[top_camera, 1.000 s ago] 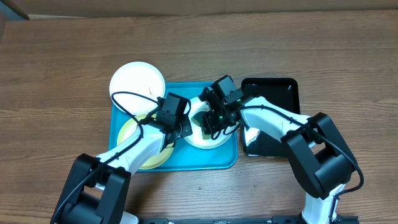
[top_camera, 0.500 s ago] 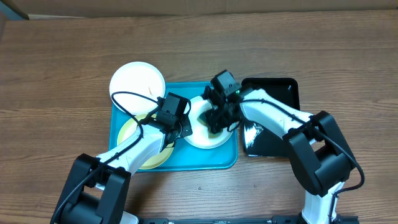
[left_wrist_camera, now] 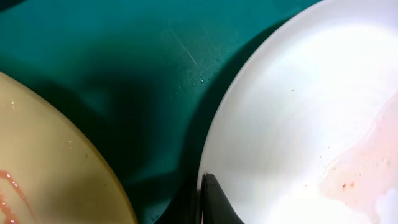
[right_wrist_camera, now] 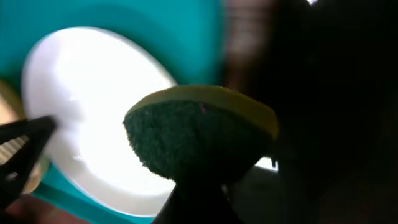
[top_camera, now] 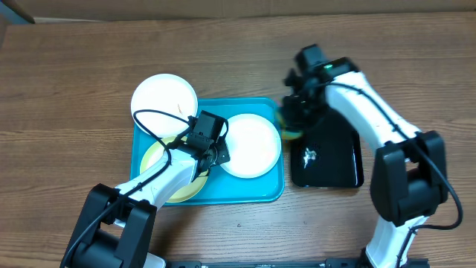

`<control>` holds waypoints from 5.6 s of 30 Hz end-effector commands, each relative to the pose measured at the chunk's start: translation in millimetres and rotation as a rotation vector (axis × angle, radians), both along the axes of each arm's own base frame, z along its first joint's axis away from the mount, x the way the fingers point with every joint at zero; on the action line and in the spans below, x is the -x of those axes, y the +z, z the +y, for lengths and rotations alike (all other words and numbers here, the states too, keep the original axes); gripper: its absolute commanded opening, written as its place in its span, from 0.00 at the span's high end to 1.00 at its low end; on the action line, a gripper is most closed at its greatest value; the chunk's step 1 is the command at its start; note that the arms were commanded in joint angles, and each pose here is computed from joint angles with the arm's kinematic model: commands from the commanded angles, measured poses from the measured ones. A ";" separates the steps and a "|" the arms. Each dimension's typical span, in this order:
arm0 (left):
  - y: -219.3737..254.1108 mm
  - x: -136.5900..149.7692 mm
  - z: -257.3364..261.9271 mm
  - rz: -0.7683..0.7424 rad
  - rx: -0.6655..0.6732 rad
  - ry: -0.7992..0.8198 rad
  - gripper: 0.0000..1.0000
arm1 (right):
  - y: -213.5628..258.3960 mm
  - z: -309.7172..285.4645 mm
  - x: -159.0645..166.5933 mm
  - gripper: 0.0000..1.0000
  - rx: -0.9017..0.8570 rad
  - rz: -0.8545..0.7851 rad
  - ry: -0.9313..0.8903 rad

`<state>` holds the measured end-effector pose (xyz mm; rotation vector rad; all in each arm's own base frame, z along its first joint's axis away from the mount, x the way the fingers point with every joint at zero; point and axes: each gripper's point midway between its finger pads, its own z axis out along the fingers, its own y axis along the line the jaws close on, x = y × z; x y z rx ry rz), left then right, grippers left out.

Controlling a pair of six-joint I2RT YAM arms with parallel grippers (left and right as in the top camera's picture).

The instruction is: Clean dirty plates on tray and stack at the side

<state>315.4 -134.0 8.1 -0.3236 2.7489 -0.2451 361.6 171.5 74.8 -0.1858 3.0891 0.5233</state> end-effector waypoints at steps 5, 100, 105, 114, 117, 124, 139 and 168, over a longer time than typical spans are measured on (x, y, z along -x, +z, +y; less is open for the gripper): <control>-12.6 11.6 -2.6 0.047 -0.006 -0.049 0.96 | -3.8 -75.6 -7.7 0.96 0.119 0.033 -0.231; 275.3 -6.7 -41.4 -0.675 -1.263 -0.207 0.96 | -0.5 -123.2 22.6 0.00 0.198 0.071 -0.367; 274.7 -7.3 -42.5 -0.677 -1.253 -0.205 0.96 | -0.4 -123.2 22.5 0.00 0.198 0.071 -0.367; 200.8 -4.4 -68.5 -0.433 -0.884 -0.431 0.96 | 0.2 -119.2 23.2 0.00 0.176 0.078 -0.365; 167.0 2.5 -79.5 -0.284 -0.638 -0.474 0.96 | -0.5 -117.2 24.8 0.01 0.176 0.083 -0.359; 140.8 -3.1 -57.4 -0.085 -0.401 -0.437 0.96 | -18.0 -98.3 27.1 0.06 0.167 0.058 -0.307; 114.4 11.6 -53.6 0.050 -0.258 -0.523 0.96 | -71.7 -98.3 16.3 0.96 0.169 -0.099 -0.273; 131.9 -16.1 1.8 -0.046 -0.605 -0.398 0.96 | -71.6 -102.4 54.1 0.96 0.209 0.058 -0.249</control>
